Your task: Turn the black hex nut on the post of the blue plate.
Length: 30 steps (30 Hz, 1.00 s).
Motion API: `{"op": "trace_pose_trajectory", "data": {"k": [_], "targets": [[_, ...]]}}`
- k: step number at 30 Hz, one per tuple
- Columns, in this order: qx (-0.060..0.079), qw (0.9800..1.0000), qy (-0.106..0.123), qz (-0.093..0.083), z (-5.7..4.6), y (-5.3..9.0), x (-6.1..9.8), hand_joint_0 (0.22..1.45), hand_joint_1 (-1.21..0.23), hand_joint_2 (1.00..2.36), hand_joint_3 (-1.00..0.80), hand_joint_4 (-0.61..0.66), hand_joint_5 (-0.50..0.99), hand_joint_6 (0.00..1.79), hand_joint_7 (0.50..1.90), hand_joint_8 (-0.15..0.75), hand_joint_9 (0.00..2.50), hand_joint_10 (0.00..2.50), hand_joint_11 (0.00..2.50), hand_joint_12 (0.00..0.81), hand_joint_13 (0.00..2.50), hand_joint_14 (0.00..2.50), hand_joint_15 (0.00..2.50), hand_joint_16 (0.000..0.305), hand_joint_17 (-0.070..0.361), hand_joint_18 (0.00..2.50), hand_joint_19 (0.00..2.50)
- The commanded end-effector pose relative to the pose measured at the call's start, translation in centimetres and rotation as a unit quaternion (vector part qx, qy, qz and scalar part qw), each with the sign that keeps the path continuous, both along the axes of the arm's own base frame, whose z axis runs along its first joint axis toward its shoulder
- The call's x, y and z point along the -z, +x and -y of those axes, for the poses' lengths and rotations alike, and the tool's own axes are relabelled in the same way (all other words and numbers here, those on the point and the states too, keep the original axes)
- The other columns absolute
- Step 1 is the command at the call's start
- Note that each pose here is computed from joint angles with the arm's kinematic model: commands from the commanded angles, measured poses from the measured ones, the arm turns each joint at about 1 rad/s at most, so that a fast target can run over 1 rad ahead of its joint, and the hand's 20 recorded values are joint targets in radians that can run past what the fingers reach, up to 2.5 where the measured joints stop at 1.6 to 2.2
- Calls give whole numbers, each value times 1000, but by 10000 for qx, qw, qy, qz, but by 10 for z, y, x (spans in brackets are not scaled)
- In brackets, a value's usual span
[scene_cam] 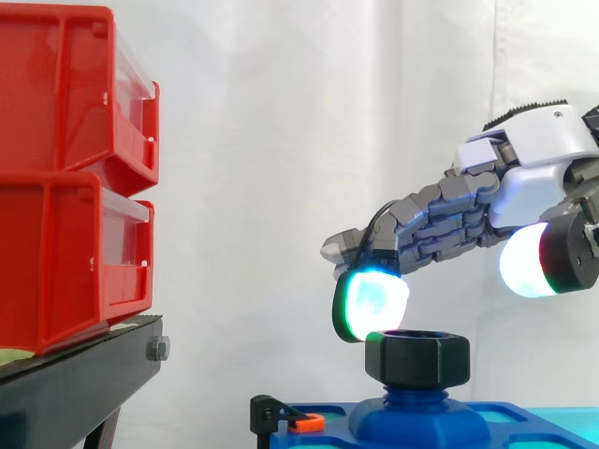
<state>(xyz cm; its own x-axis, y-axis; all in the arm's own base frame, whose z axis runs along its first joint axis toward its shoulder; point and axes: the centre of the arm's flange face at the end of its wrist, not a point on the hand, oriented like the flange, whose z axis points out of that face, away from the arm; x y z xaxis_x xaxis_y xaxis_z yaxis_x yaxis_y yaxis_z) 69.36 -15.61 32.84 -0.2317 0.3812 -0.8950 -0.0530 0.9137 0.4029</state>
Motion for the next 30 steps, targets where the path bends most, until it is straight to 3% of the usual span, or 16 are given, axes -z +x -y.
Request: {"op": "trace_pose_trajectory", "data": {"k": [1, 13, 18, 24, 30], "targets": [[-15, 9999, 0, -135, -3, -3, 2, 432, -561, 1000, -500, 218, -242, 503, 863, 173, 0, 0, 0, 310, 0, 0, 0, 44, 99, 0, 0], [-13, 9997, -99, -223, -8, -10, -10, 434, -557, 1000, -500, 216, -242, 503, 864, 171, 0, 0, 0, 311, 0, 0, 0, 44, 99, 0, 0], [89, 9995, -133, -286, -9, -13, -14, 435, -556, 1000, -500, 217, -242, 503, 867, 171, 0, 0, 0, 310, 0, 0, 0, 44, 99, 0, 0], [73, 9991, -163, -390, -15, -17, -17, 436, -554, 1000, -500, 215, -242, 503, 867, 171, 0, 0, 0, 310, 0, 0, 0, 44, 99, 0, 0], [162, 9986, -180, -470, -15, -18, -16, 436, -556, 1000, -500, 215, -242, 503, 862, 169, 0, 0, 0, 309, 0, 0, 0, 44, 99, 0, 0]]}}
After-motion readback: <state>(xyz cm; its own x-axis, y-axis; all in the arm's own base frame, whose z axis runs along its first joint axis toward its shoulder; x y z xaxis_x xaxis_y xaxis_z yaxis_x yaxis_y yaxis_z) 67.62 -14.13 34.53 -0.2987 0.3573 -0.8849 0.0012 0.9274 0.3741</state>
